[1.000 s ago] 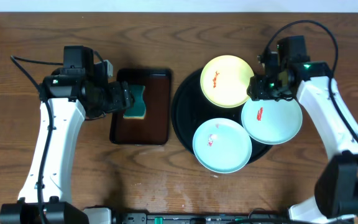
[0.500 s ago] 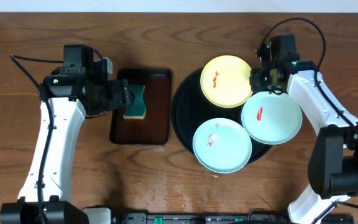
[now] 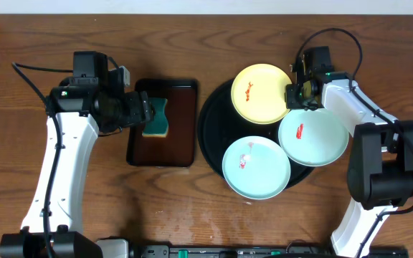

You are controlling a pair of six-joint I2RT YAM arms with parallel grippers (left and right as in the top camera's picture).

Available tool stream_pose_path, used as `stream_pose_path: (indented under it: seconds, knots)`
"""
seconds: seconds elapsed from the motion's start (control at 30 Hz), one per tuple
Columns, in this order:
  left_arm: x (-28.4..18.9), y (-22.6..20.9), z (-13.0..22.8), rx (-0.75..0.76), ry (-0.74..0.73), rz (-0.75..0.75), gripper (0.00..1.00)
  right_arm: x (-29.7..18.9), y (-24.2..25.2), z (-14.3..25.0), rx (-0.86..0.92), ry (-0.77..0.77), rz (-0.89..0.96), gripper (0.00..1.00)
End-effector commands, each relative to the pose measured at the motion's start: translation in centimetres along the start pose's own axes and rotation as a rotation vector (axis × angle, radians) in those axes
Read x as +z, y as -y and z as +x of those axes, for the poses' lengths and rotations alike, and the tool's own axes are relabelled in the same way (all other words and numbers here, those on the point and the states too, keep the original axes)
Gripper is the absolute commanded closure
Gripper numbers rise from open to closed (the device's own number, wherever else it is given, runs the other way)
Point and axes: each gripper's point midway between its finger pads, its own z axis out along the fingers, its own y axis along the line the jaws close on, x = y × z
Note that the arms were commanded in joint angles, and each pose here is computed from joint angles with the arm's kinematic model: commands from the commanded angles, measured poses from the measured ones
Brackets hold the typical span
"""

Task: Clean dirty plates on tray and stack at the side
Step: 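Move left gripper over green sponge and right gripper to yellow plate rim, then lower left gripper onto green sponge and close on it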

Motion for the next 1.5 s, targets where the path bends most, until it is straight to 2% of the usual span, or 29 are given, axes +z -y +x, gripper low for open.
stream_pose_path:
  seconds: [0.0, 0.07, 0.3, 0.53, 0.73, 0.97, 1.03, 1.2, 1.33, 1.37, 1.4, 1.43, 1.47]
  knots:
    - [-0.1, -0.3, -0.3, 0.01, 0.004, -0.01, 0.18, 0.0, -0.1, -0.7, -0.001, 0.017, 0.007, 0.79]
    - [-0.1, -0.3, -0.3, 0.01, 0.005, -0.011, 0.18, 0.0, -0.1, -0.8, -0.002, 0.024, 0.007, 0.83]
    - [0.0, -0.2, -0.4, 0.011, 0.008, -0.01, 0.18, 0.0, -0.2, -1.2, 0.009, 0.039, -0.001, 0.84]
    - [0.0, -0.2, -0.4, 0.011, 0.007, -0.01, 0.18, 0.0, -0.2, -1.0, 0.051, 0.03, -0.002, 0.99]
    - [0.0, -0.2, -0.7, 0.014, 0.021, -0.011, 0.18, 0.0, -0.2, -0.9, 0.05, 0.028, -0.001, 0.99]
    - [0.4, -2.0, -1.5, -0.038, 0.05, -0.111, 0.18, -0.5, -0.3, -1.2, 0.05, 0.039, -0.002, 0.99]
    - [0.7, -1.9, -1.8, -0.034, 0.052, -0.109, 0.24, -0.5, -0.3, -1.2, 0.05, 0.04, -0.003, 0.99]
    - [2.3, -1.9, -2.4, -0.024, 0.044, -0.115, 0.32, -0.5, -0.3, -1.2, 0.049, 0.041, -0.002, 0.99]
    - [4.0, -1.9, -2.7, -0.017, 0.024, -0.124, 0.32, -0.5, -0.3, -1.2, 0.049, 0.041, -0.002, 0.99]
    - [4.3, -1.7, -2.9, -0.014, 0.027, -0.118, 0.31, -0.5, -0.3, -1.2, 0.049, 0.041, -0.002, 0.99]
    - [4.6, -1.7, -3.1, -0.012, 0.029, -0.114, 0.25, -0.5, -0.3, -1.2, 0.049, 0.041, -0.002, 0.99]
    - [4.8, -1.7, -3.2, -0.011, 0.029, -0.114, 0.09, -0.5, -0.3, -1.2, 0.049, 0.041, -0.002, 0.98]
    - [5.0, -1.7, -3.2, -0.011, 0.03, -0.114, 0.03, -0.5, -0.3, -1.2, 0.049, 0.04, -0.002, 0.98]
